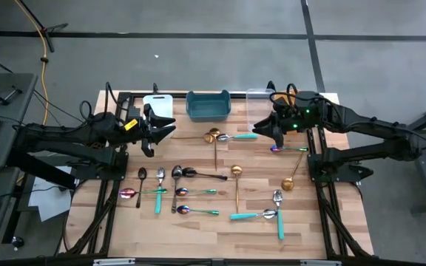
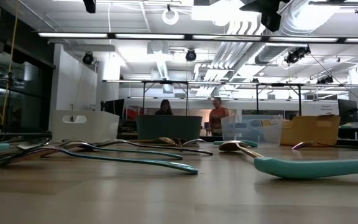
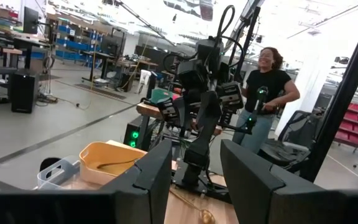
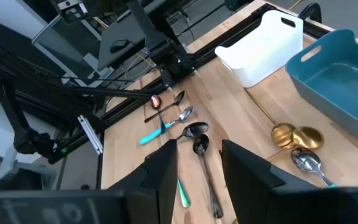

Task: Sort silverware by color (type)
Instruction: Put the black spoon into the yellow bin

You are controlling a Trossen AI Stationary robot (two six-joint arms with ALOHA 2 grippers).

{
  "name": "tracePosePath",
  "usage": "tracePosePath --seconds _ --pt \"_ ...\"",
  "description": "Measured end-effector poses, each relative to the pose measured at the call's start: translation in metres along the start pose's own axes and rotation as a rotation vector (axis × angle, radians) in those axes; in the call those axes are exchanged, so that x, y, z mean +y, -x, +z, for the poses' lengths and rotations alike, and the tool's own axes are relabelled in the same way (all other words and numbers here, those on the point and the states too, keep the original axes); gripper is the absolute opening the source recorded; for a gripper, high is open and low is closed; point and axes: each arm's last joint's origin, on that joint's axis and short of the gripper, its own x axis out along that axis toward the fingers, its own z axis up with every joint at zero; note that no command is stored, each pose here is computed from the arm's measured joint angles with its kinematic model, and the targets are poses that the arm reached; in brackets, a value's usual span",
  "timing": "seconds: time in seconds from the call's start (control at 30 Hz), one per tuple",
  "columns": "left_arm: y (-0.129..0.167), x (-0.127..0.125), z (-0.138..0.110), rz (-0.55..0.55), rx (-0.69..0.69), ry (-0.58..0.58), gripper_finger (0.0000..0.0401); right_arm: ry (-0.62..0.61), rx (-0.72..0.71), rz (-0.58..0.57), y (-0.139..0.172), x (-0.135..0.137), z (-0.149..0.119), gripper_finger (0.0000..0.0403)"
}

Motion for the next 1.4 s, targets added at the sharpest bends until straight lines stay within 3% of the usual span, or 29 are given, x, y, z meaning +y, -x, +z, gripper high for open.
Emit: tracePosePath --seconds 0.13,0.23,0.33,0.5,0.6,0.67,0.7,0.8,0.9,1.0,1.1,1.17,1.2,1.3,1.4 --pt "0.0 0.001 -0.003 0.019 0.035 -0.006 0.0129 0.0 0.0 0.0 0.0 0.0 0.0 0.0119" --pt "-0.001 0.002 -0.008 0.075 0.194 0.021 0.0129 0.005 -0.001 -0.002 0.0 0.0 0.0 0.0119" --pt "-0.004 -0.002 -0.005 0.108 0.447 0.07 0.0129 -0.004 -0.003 -0.007 0.0 0.0 0.0 0.0119" --pt "-0.003 -0.015 -0.018 0.166 1.014 0.358 0.0129 -0.138 -0.008 -0.014 0.0 0.0 0.0 0.0119" --pt "0.0 -0.021 -0.034 0.274 1.178 0.397 0.0129 -0.078 -0.02 -0.047 0.0 -0.002 0.0 0.0119" --pt "-0.002 -0.023 -0.042 0.374 1.219 0.496 0.0129 -0.14 -0.044 -0.079 0.0 -0.003 0.001 0.0119" --pt "-0.004 -0.025 -0.045 0.373 1.229 0.502 0.0129 -0.173 -0.047 -0.081 0.0 -0.003 0.001 0.0119" --pt "-0.008 -0.028 -0.051 0.336 1.241 0.368 0.0129 -0.14 -0.036 -0.101 0.0 -0.004 0.0 0.0119" --pt "-0.016 -0.028 -0.058 0.391 1.224 0.388 0.0129 -0.163 -0.064 -0.128 -0.002 -0.005 0.001 0.0119" --pt "-0.025 -0.023 -0.068 0.588 1.184 0.522 0.0129 -0.118 -0.061 -0.17 -0.004 -0.009 0.001 0.0119" --pt "-0.034 -0.023 -0.084 0.739 1.218 0.715 0.0129 -0.17 -0.074 -0.176 -0.003 -0.01 0.002 0.0119" --pt "-0.039 -0.023 -0.094 0.727 1.272 0.651 0.0129 -0.171 -0.064 -0.182 -0.003 -0.01 0.001 0.0119" --pt "-0.041 -0.023 -0.1 0.77 1.283 0.656 0.0129 -0.163 -0.059 -0.181 -0.003 -0.01 0.001 0.0119" --pt "-0.044 -0.03 -0.121 0.96 1.276 0.771 0.0129 -0.178 -0.045 -0.186 -0.003 -0.011 -0.001 0.0119" --pt "-0.049 -0.038 -0.14 1.026 1.273 0.782 0.0129 -0.188 -0.039 -0.19 -0.005 -0.012 -0.001 0.0119"
